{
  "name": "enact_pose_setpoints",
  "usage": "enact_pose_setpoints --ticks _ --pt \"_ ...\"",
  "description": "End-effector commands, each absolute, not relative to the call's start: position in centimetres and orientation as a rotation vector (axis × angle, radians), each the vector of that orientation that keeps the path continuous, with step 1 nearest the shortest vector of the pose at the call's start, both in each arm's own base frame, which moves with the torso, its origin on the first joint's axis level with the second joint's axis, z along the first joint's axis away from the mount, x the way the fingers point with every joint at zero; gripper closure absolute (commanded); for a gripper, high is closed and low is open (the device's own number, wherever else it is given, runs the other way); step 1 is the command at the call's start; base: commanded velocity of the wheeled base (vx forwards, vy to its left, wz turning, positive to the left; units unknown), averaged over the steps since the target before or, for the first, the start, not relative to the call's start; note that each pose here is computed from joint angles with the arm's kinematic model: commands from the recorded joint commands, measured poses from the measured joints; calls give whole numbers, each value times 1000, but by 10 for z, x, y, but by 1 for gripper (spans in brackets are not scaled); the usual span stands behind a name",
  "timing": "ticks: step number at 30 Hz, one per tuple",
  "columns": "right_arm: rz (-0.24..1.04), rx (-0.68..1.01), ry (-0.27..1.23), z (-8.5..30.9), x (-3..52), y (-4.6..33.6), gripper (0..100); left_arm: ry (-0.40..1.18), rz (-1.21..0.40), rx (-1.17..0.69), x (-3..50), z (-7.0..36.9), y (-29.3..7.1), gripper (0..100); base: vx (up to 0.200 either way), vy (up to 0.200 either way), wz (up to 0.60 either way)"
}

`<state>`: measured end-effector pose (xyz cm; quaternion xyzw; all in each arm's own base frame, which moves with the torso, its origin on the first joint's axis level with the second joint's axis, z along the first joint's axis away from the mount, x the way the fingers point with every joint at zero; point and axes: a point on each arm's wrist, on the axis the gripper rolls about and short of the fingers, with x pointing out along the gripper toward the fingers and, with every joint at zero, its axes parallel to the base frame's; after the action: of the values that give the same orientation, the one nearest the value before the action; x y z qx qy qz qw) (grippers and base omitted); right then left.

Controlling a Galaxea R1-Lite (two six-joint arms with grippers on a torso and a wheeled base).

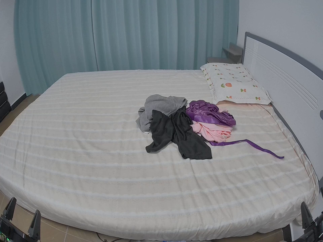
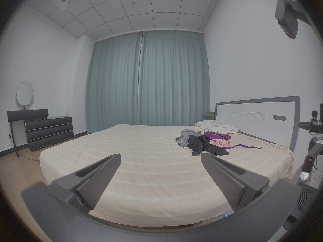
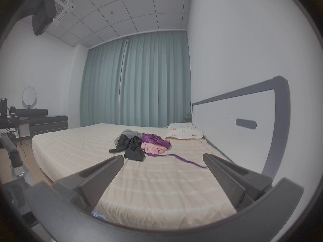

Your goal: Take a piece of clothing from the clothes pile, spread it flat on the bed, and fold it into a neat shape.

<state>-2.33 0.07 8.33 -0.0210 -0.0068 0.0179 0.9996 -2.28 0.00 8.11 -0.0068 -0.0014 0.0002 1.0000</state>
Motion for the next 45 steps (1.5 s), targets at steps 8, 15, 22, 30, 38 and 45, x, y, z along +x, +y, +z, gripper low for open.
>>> enact_pose_setpoints --ticks 8,15,22,30,38,45 --pt "150 78 275 143 28 4 0 3 2 -14 -22 76 0 0 0 0 0" --pt "179 147 497 160 104 6 0 3 2 -14 -22 76 0 0 0 0 0" --pt "207 217 587 154 185 19 0 3 0 -14 -22 76 0 0 0 0 0" --pt "166 288 643 125 274 58 0 2 0 -14 -22 76 0 0 0 0 0" --pt "108 385 731 60 349 79 0 3 0 -14 -22 76 0 0 0 0 0" --pt "101 460 751 11 395 102 0 3 2 -14 -22 76 0 0 0 0 0"
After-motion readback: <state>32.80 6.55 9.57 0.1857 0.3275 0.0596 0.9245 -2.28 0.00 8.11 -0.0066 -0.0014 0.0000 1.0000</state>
